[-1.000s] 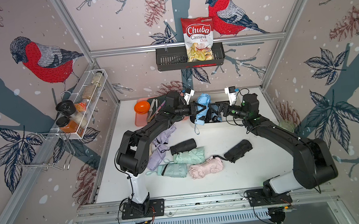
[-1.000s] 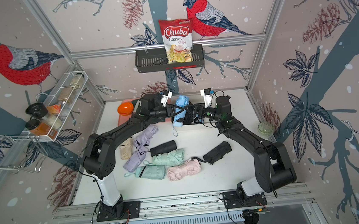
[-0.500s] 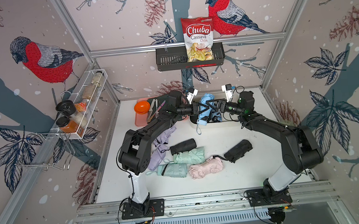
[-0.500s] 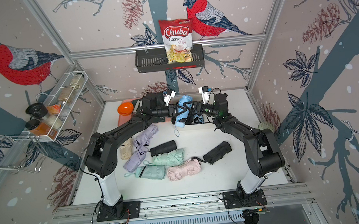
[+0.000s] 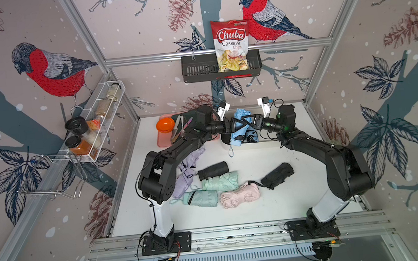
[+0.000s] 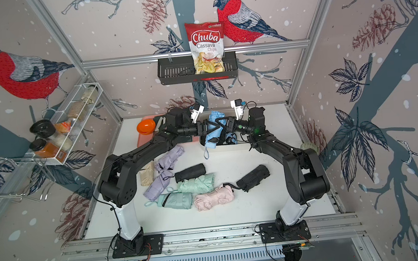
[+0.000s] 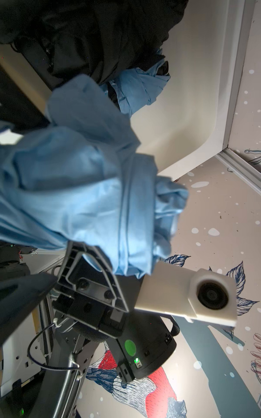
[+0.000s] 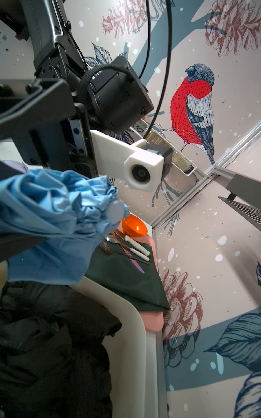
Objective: Put the umbrella into the storage box
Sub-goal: Place the umbrella in the storage box.
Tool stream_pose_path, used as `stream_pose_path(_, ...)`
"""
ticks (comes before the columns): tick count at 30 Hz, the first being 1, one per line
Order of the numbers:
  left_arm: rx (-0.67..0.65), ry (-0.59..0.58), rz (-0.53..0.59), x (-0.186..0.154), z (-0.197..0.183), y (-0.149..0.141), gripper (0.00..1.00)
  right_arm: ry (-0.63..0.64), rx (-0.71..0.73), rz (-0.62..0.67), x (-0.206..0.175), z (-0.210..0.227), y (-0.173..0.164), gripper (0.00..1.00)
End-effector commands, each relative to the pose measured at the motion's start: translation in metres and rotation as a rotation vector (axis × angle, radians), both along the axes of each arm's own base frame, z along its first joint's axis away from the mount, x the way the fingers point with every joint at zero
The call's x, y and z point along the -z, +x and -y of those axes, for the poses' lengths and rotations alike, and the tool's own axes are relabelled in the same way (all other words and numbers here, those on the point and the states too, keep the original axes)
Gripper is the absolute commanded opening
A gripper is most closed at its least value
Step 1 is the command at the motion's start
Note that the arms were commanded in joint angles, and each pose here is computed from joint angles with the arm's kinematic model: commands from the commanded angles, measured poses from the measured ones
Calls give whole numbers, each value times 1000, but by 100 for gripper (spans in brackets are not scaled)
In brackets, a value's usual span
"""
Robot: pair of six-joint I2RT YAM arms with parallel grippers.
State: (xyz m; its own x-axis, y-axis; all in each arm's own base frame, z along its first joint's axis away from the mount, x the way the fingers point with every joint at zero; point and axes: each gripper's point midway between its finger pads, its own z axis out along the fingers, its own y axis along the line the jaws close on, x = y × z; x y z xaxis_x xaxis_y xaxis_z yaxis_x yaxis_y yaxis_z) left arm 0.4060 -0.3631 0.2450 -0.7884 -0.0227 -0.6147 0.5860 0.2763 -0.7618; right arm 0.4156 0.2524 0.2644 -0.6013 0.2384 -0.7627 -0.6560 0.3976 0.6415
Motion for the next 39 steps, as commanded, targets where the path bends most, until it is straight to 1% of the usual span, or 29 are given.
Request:
stream_pose_path(1,-62,-27,64,-16,-12,9,99,-69,96,28,-7,13,14,15)
stream_pose_path(3,-111,-20,71,-16,-22,13,99,-131,163,2,-3,21,24,12)
stream_pose_path(6,-196,17,89,-12,-38,20,99,-248,291,-57,4,40,41,12)
stream_pose_path(8,-265,67,97,-6,-49,27,99,-337,386,-112,12,56,52,12)
stream_pose_path(11,-378,160,111,8,-67,37,99,-455,506,-161,18,78,67,12)
stream_pose_path(15,-479,241,114,22,-84,45,99,-591,611,-214,30,99,86,13)
stream_pose_path(20,-523,308,101,42,-92,51,99,-747,701,-299,47,122,106,12)
stream_pose_path(26,-535,346,76,60,-95,55,99,-864,683,-358,68,126,117,10)
stream_pose_path(33,-532,379,53,76,-94,60,99,-1020,633,-396,94,130,121,9)
stream_pose_path(36,-525,382,43,82,-93,61,99,-1052,603,-414,108,128,120,9)
stream_pose_path(39,-517,378,31,86,-90,62,99,-1047,564,-431,122,120,119,9)
